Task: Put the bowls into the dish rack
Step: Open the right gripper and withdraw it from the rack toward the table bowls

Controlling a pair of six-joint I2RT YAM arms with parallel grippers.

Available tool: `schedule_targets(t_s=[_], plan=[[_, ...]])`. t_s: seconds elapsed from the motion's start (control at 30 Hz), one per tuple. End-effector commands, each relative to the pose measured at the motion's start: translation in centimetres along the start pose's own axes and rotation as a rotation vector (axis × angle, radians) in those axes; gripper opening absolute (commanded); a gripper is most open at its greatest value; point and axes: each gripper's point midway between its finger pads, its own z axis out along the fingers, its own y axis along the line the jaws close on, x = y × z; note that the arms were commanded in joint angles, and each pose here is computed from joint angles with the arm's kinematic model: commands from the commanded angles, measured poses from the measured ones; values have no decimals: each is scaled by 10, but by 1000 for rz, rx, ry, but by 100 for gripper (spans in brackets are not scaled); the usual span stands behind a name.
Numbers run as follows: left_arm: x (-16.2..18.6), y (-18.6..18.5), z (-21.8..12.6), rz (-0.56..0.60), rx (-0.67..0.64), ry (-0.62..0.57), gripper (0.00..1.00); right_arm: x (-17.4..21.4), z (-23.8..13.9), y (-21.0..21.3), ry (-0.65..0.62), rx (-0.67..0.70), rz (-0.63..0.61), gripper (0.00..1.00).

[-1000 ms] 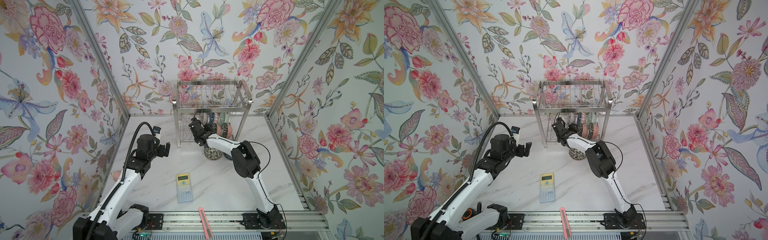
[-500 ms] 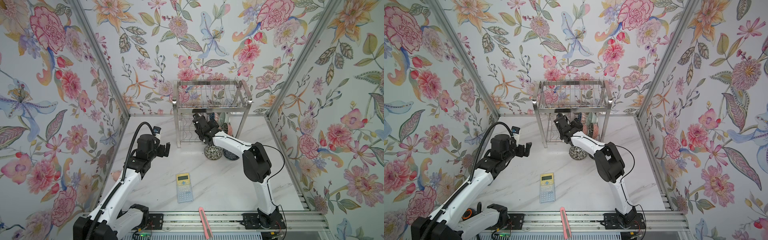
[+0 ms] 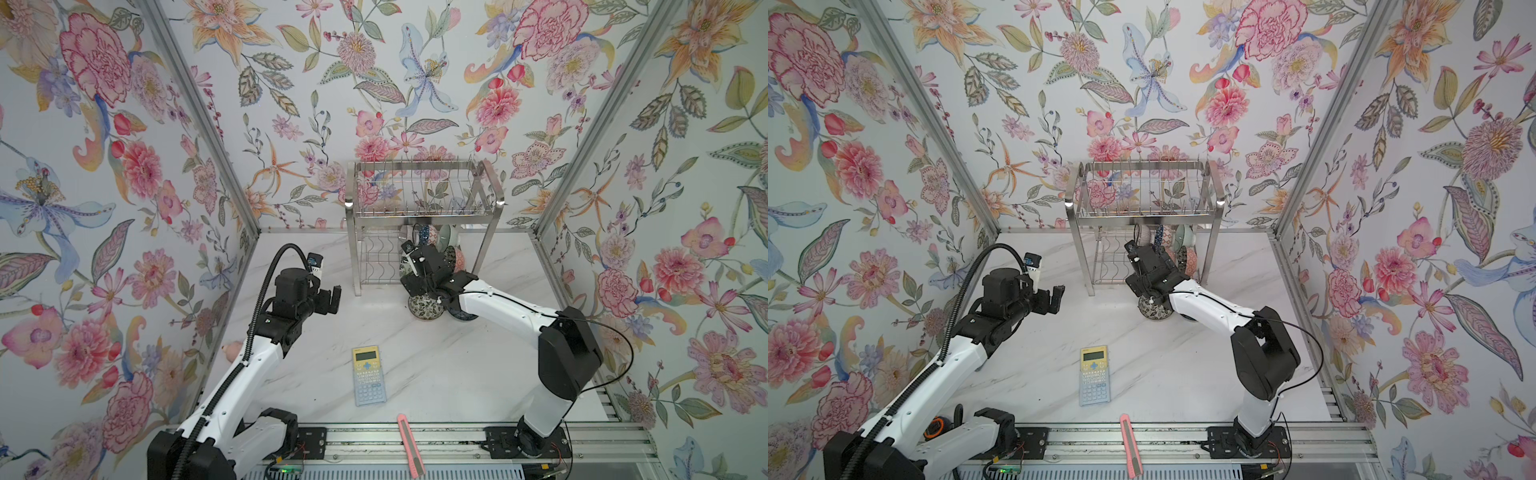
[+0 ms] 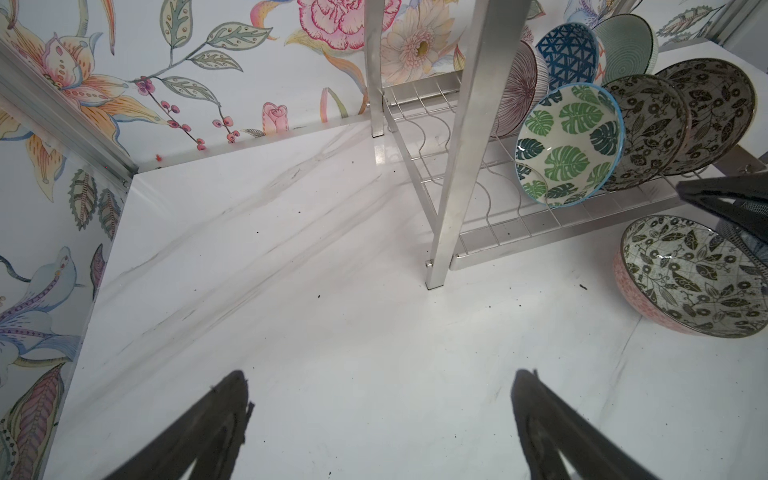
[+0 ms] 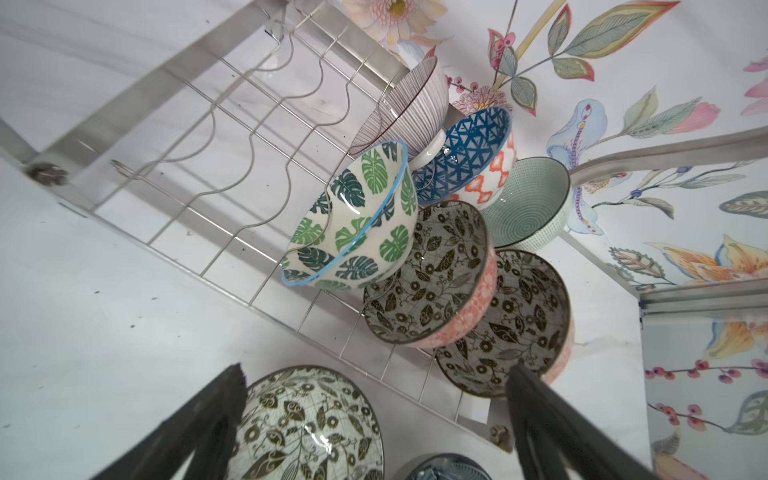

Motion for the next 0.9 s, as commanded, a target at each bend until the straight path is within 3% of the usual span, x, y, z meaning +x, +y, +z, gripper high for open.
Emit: schedule_targets(t_s=[0.0, 0.27, 0.5, 0.87], plan=[[-18, -6, -6, -13, 9, -27, 99, -14, -35, -7, -93, -55, 81, 99], [-32, -50, -9, 70, 1, -7, 99, 35, -108, -67, 6, 31, 97, 99], [-10, -97, 28, 67, 61, 32, 100, 66, -164, -107, 8, 77, 187, 99], [14, -172, 60, 91, 168, 74, 99, 111, -186, -110, 37, 53, 259, 99]])
